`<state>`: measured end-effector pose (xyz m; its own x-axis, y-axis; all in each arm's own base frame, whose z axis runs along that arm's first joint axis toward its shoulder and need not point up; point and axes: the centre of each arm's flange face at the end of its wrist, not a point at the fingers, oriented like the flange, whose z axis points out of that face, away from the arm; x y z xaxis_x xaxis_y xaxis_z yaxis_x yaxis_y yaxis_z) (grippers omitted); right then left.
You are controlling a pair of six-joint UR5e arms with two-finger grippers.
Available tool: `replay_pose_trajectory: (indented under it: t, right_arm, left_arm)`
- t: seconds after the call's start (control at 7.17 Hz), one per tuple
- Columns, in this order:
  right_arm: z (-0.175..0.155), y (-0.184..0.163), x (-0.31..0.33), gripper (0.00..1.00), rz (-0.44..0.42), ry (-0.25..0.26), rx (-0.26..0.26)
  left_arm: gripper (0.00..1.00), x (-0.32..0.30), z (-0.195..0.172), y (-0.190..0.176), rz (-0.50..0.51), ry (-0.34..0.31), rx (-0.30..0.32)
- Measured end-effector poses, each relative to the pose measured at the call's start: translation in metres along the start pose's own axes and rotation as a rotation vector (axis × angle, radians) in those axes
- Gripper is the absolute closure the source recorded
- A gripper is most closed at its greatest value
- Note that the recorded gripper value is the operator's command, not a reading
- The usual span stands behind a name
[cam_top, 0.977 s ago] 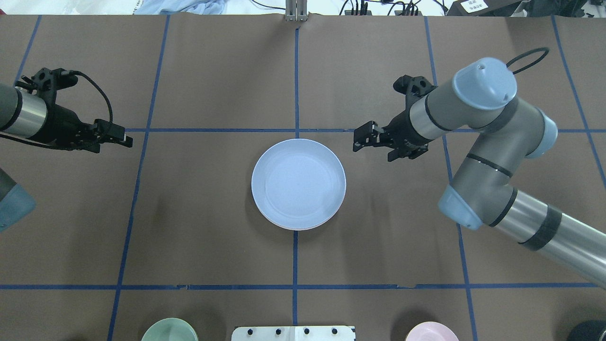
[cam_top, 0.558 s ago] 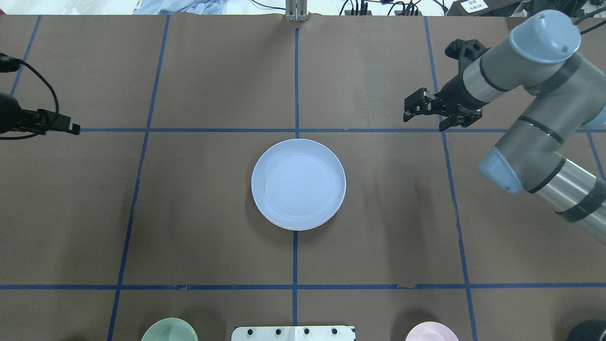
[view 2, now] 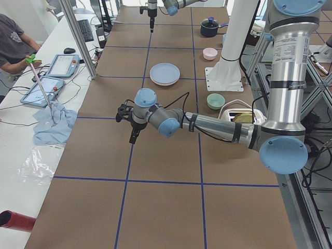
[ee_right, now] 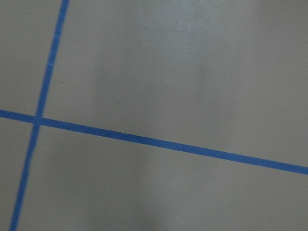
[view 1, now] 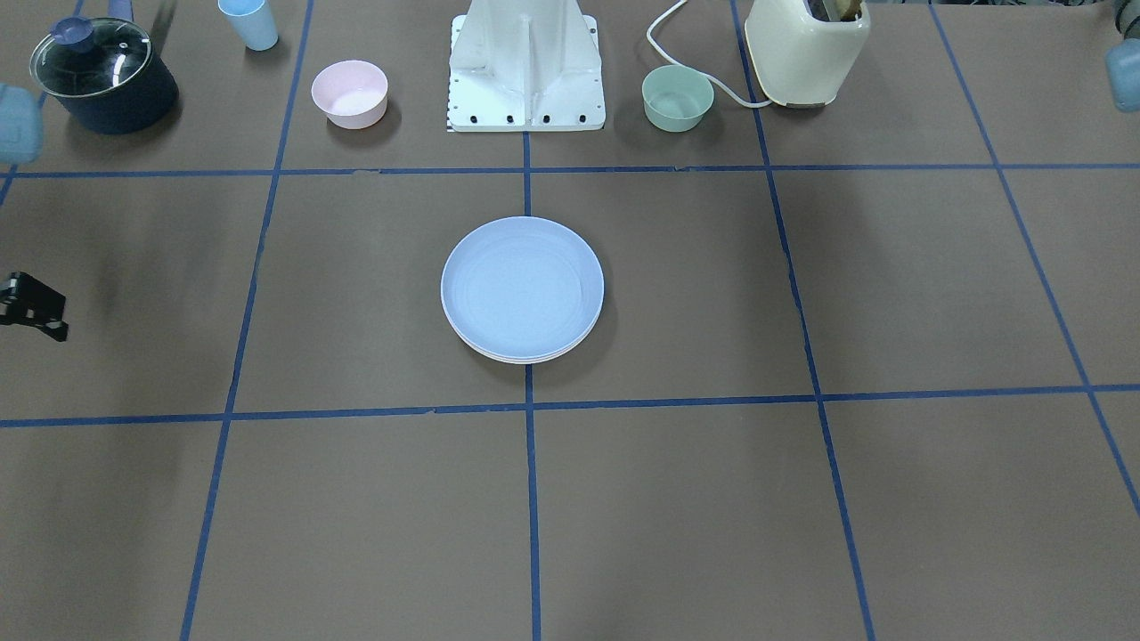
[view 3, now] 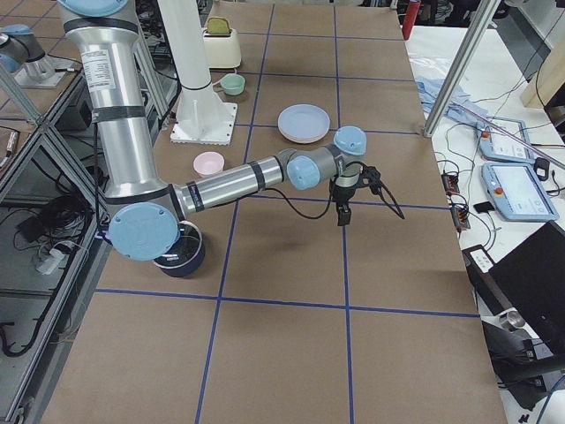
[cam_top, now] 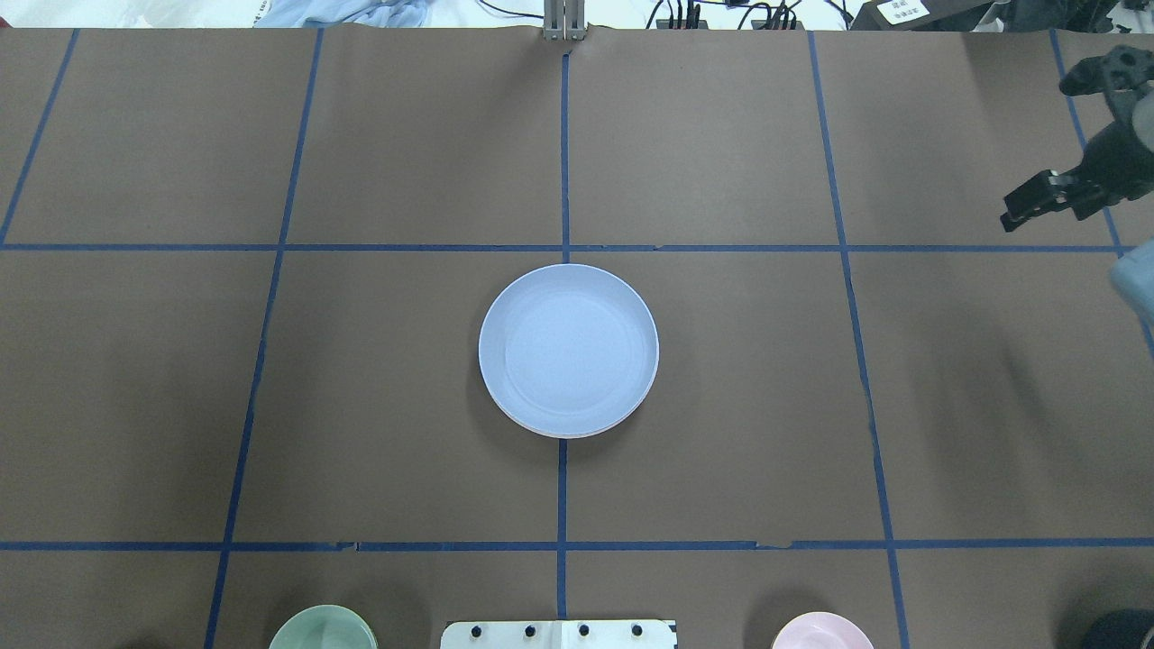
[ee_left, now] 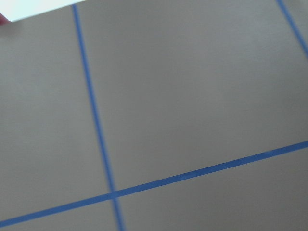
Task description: Stack three plates with pink and blue
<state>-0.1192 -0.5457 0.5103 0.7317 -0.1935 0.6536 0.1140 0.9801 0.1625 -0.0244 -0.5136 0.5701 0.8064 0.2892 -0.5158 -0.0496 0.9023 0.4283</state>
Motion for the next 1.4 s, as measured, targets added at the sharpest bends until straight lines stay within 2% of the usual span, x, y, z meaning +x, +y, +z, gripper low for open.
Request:
replay_pose_trajectory:
  t: [0.28, 0.42, 0.7, 1.12, 1.4]
  right_arm:
    - [-0.008, 0.022, 0.048, 0.00, -0.021, 0.010, -0.043]
    - [-0.014, 0.031, 0.066, 0.00, 0.003, 0.010, -0.041]
    - [-0.025, 0.063, 0.119, 0.00, 0.104, 0.019, -0.034]
    - [-0.017, 0.084, 0.160, 0.00, 0.200, 0.021, -0.055]
    - [-0.017, 0.098, 0.194, 0.00, 0.285, -0.035, -0.059]
  left_arm:
    - [0.00, -0.024, -0.007, 0.016, -0.011, -0.025, 0.004]
    - [0.00, -0.028, -0.005, 0.024, -0.017, -0.030, 0.007]
    - [0.00, -0.041, 0.005, 0.053, -0.051, -0.036, -0.024]
    - [0.00, -0.045, 0.003, 0.073, -0.155, 0.028, -0.127]
    - [0.00, -0.045, 0.004, 0.083, -0.200, 0.044, -0.187]
